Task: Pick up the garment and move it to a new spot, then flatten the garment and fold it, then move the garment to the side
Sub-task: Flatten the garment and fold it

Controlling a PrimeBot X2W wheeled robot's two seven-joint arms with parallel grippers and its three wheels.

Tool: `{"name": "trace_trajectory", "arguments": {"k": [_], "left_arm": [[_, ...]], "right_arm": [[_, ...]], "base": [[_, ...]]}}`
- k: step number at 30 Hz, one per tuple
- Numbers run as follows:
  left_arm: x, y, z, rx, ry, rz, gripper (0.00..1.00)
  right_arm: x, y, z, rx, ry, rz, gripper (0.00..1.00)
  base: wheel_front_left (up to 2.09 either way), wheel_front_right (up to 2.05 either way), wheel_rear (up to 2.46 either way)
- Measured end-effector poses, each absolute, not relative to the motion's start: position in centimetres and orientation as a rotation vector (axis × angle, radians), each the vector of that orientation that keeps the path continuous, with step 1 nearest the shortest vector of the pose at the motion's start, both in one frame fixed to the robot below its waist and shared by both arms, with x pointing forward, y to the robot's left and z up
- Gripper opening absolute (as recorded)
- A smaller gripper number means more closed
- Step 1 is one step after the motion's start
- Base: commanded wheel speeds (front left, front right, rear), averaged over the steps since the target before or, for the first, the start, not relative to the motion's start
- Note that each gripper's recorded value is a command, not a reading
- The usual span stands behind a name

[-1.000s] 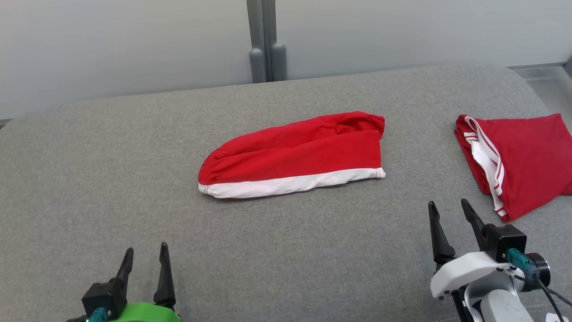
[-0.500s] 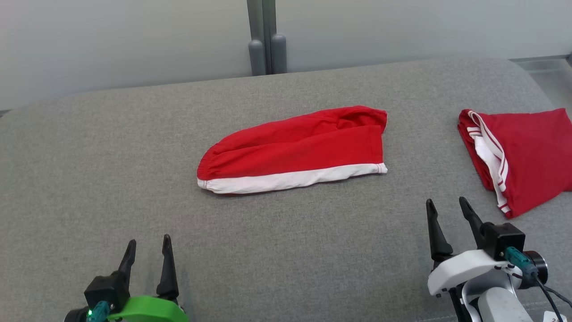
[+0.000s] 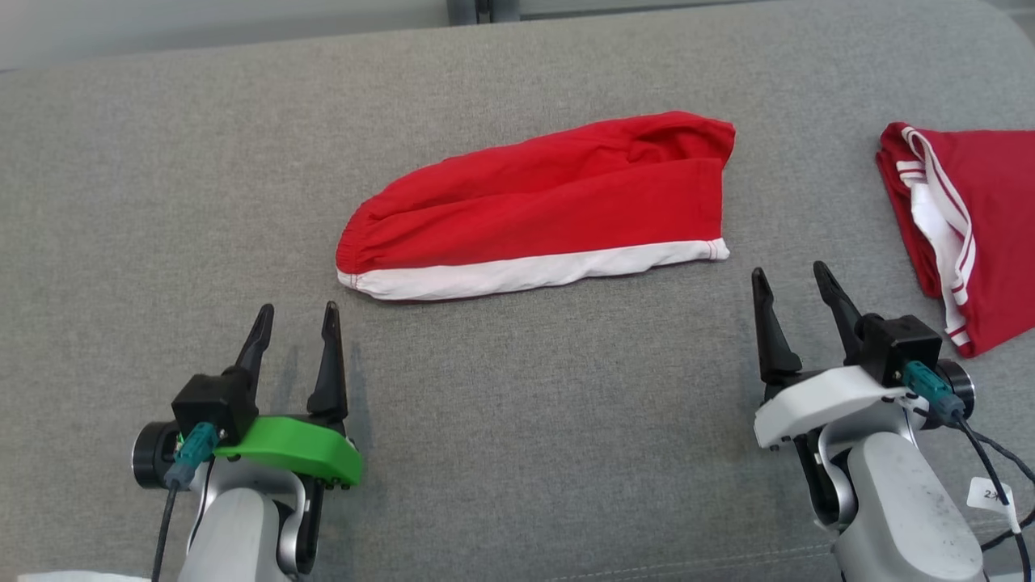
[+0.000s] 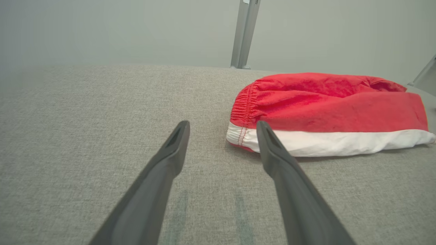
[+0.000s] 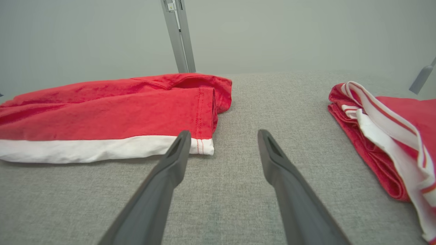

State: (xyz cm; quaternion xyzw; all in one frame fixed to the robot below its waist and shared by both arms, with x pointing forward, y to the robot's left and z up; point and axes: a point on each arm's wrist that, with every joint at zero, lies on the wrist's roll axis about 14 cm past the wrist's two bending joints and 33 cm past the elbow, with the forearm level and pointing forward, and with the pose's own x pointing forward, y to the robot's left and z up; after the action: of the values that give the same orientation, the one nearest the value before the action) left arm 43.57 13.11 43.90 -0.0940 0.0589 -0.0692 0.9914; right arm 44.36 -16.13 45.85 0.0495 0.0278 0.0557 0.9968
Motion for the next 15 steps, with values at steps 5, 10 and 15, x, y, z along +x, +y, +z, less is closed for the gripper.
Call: {"name": "trace_trajectory", "arguments": {"k": [5,10,15], "left_arm": [[44.9,12.9,42.1,-0.191,0.161,-0.145,1.00],[45.9,12.6,40.7,-0.196,0.192,-0.152,1.00],[46.3,12.1,39.2,-0.199,0.232,-0.168,1.00]], "right_arm": [[45.7,-15.5,44.0,0.102,0.100,0.128,1.00],[46.7,-15.0,42.4,0.104,0.137,0.141,1.00],[47.3,-14.6,41.1,0.113,0.166,0.147,1.00]], "base": [[0.00,0.00,0.00],[0.00,0.00,0.00],[0.00,0.00,0.00]]}}
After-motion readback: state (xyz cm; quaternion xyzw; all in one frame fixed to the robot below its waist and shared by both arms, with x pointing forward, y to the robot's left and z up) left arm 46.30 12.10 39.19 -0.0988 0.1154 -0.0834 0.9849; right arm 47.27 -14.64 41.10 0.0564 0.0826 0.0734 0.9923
